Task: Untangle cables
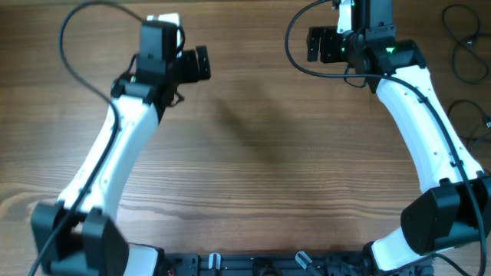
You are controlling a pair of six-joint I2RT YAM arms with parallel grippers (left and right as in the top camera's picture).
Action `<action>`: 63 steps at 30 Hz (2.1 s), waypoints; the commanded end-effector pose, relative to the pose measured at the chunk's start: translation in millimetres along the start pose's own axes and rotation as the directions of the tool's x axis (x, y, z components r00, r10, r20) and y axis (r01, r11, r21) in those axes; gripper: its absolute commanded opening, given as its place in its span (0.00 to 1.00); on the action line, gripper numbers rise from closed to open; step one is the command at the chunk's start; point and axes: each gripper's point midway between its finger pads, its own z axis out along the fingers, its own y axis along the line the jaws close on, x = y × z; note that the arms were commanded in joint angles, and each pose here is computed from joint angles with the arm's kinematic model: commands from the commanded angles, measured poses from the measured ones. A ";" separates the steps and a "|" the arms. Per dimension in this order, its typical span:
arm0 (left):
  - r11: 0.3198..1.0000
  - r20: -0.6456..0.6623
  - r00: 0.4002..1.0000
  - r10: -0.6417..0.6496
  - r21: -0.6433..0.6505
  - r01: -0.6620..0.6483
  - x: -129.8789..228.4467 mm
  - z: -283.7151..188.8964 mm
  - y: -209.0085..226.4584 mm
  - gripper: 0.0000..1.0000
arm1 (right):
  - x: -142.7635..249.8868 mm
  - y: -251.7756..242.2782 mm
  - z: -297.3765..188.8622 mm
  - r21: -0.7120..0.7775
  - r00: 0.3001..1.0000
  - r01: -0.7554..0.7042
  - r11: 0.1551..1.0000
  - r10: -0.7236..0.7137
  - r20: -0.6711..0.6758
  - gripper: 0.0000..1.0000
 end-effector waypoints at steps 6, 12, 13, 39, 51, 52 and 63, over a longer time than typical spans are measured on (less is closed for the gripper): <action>0.996 0.135 0.987 -0.087 0.013 0.086 34.1 -37.3 20.1 1.00 | 4.7 0.5 5.4 0.004 1.000 0.017 1.000 -0.017 -0.016 1.00; 0.993 0.222 0.968 -0.117 0.019 0.115 57.5 -59.2 35.2 1.00 | 4.6 0.5 5.3 0.004 1.000 0.018 1.000 -0.017 -0.015 1.00; 0.993 0.235 0.965 -0.118 0.019 0.117 61.0 -62.4 37.1 1.00 | 4.7 0.5 5.4 0.004 1.000 0.018 1.000 -0.018 -0.016 1.00; 0.983 0.487 0.854 -0.182 0.068 0.171 154.0 -113.1 81.8 1.00 | 4.7 0.5 5.4 0.004 1.000 0.017 1.000 -0.017 -0.016 1.00; 0.977 0.528 0.826 -0.199 0.037 0.211 156.5 -127.1 98.4 1.00 | 4.6 0.5 5.3 0.004 1.000 0.018 1.000 -0.017 -0.015 1.00; 0.976 0.532 0.823 -0.199 0.037 0.212 156.0 -128.0 98.7 1.00 | 4.6 0.5 5.3 0.004 1.000 0.018 1.000 -0.017 -0.015 1.00; 0.977 0.570 0.794 -0.212 0.099 0.190 163.5 -123.9 92.6 1.00 | 4.6 0.5 5.3 0.004 1.000 0.018 1.000 -0.017 -0.015 1.00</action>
